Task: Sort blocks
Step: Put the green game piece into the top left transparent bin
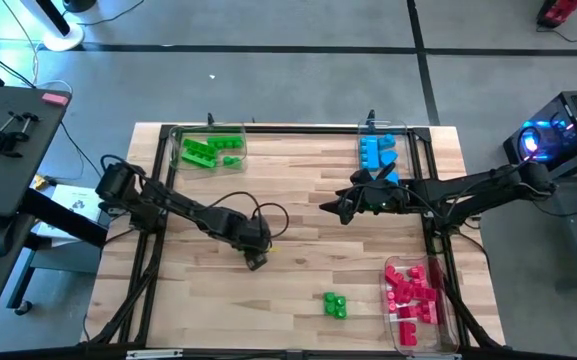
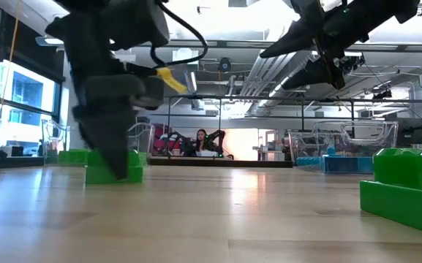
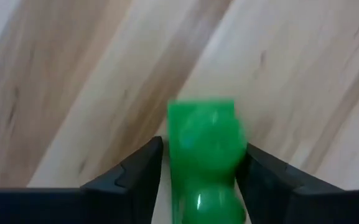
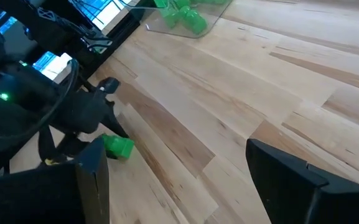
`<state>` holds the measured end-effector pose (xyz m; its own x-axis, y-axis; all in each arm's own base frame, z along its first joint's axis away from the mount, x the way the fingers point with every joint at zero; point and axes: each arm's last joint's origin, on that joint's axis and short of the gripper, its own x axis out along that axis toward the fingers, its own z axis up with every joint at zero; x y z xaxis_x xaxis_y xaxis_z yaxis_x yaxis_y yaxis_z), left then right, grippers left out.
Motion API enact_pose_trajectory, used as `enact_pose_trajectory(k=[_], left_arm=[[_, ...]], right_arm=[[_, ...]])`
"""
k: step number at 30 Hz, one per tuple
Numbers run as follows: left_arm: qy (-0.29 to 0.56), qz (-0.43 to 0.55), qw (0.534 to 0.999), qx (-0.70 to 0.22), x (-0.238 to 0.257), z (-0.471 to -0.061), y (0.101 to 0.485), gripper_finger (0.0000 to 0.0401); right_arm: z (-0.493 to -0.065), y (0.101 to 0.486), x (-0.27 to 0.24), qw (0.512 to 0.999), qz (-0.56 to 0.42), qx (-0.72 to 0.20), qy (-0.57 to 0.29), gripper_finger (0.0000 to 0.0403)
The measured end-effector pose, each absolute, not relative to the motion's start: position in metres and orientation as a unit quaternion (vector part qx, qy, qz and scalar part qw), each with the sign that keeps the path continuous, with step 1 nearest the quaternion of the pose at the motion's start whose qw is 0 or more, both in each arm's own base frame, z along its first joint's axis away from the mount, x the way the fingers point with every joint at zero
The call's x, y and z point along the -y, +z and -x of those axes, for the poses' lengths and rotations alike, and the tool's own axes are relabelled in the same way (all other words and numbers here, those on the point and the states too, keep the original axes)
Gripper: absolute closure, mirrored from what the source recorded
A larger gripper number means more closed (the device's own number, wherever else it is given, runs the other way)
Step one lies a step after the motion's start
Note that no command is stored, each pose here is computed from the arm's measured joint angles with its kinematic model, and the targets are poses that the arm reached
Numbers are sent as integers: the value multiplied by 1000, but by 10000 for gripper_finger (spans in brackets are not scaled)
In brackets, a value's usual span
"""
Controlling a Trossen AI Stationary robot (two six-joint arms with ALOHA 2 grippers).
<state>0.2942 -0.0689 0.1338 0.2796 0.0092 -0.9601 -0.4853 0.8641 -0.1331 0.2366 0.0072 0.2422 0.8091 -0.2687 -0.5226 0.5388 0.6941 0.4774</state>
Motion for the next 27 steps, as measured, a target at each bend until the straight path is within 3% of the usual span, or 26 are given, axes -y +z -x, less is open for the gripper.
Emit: enact_pose_trajectory(k=[5,11,16,21,24,27], left_arm=[[168,193,746,-614,69,-283,136,226],[180,205,753,-598,67,-285,135,231],[163,214,764,-586,58,-294,146,285],[110,216,835,-493,29,-298,221,305],[198,168,877,-405,-1,-278,273,296],[337,112,877,-324,-36,-246,312,267]], right_arm=[[-236,242,-7,895,-319,-213,-227,149],[-236,242,-6,895,-312,-207,-243,149],[-236,242,-6,894,-313,-206,-246,149],[-236,241,-6,894,-313,-206,-246,149],[-236,242,-6,893,-314,-206,-247,149],[-236,241,-6,890,-324,-203,-249,149]])
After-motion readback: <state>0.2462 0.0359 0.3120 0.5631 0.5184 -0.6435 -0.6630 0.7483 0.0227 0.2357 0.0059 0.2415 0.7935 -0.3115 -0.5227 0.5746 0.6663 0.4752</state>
